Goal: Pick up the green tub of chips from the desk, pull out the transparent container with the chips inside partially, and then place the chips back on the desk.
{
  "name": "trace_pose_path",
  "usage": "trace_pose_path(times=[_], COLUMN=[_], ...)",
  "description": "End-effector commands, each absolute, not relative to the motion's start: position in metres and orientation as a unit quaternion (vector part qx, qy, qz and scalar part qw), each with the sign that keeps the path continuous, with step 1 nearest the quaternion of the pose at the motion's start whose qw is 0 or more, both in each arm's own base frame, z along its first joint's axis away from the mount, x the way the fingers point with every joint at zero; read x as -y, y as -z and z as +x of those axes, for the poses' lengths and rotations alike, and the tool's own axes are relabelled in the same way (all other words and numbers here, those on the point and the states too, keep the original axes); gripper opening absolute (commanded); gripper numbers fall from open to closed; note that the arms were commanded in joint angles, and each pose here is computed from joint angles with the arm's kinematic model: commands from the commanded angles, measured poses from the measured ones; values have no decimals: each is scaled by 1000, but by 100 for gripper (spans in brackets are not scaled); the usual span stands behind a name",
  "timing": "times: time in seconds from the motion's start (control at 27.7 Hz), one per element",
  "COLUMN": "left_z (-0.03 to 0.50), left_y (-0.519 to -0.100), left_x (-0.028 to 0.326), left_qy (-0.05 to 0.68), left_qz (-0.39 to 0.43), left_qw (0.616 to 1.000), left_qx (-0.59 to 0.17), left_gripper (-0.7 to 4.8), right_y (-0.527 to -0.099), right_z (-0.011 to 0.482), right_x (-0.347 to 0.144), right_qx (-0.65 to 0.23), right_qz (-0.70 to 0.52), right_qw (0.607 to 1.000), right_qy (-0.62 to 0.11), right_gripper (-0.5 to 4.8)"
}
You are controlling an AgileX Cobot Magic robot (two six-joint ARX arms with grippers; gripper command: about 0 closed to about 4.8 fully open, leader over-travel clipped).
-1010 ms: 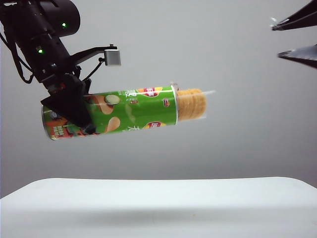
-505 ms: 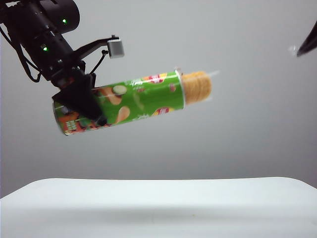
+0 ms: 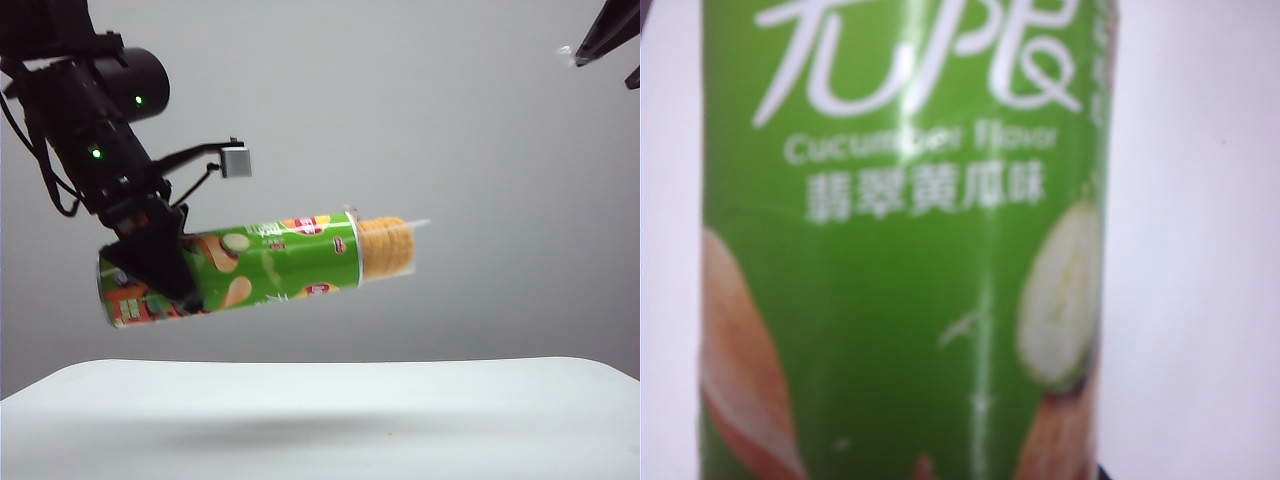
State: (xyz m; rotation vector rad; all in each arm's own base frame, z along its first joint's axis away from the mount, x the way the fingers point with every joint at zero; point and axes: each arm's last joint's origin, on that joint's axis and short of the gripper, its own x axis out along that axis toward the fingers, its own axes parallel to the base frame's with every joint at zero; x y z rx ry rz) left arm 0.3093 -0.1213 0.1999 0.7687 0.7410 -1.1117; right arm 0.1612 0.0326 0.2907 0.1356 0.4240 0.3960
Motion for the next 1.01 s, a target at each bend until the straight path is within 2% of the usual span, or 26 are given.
trace_pose_path(times=[0.04,0.18,0.32,0.43,0.79,0.87,1.01], left_z=[314,321,322,320,298,298,298], left_y=[-193,-166,-149,-143,-113,-113,-114], left_x=[124,129,140,147,155,155,156], left_qy=[511,507,494,489,482,482,489], left_qz=[341,320,344,360,407,407,400], left_qw=[717,709,695,691,682,684,685], left_qx=[-331,-373,-393,-391,-370,-367,-362], left_gripper=[237,231,216,172,175,201,293], right_y=[-284,-265,-253,-249,-238,-239,-239], right_z=[154,138,134,133,134,134,134], right_x=[-34,-39,-39,-39,-40,-40,-40], right_qx=[-200,-190,-190,-192,-199,-197,-197], right_qz=[44,31,67,68,68,68,68], right_qw=[962,966,963,963,960,960,960], right_qy=[-180,-172,-179,-179,-187,-188,-188], right_gripper=[274,274,274,274,274,274,274])
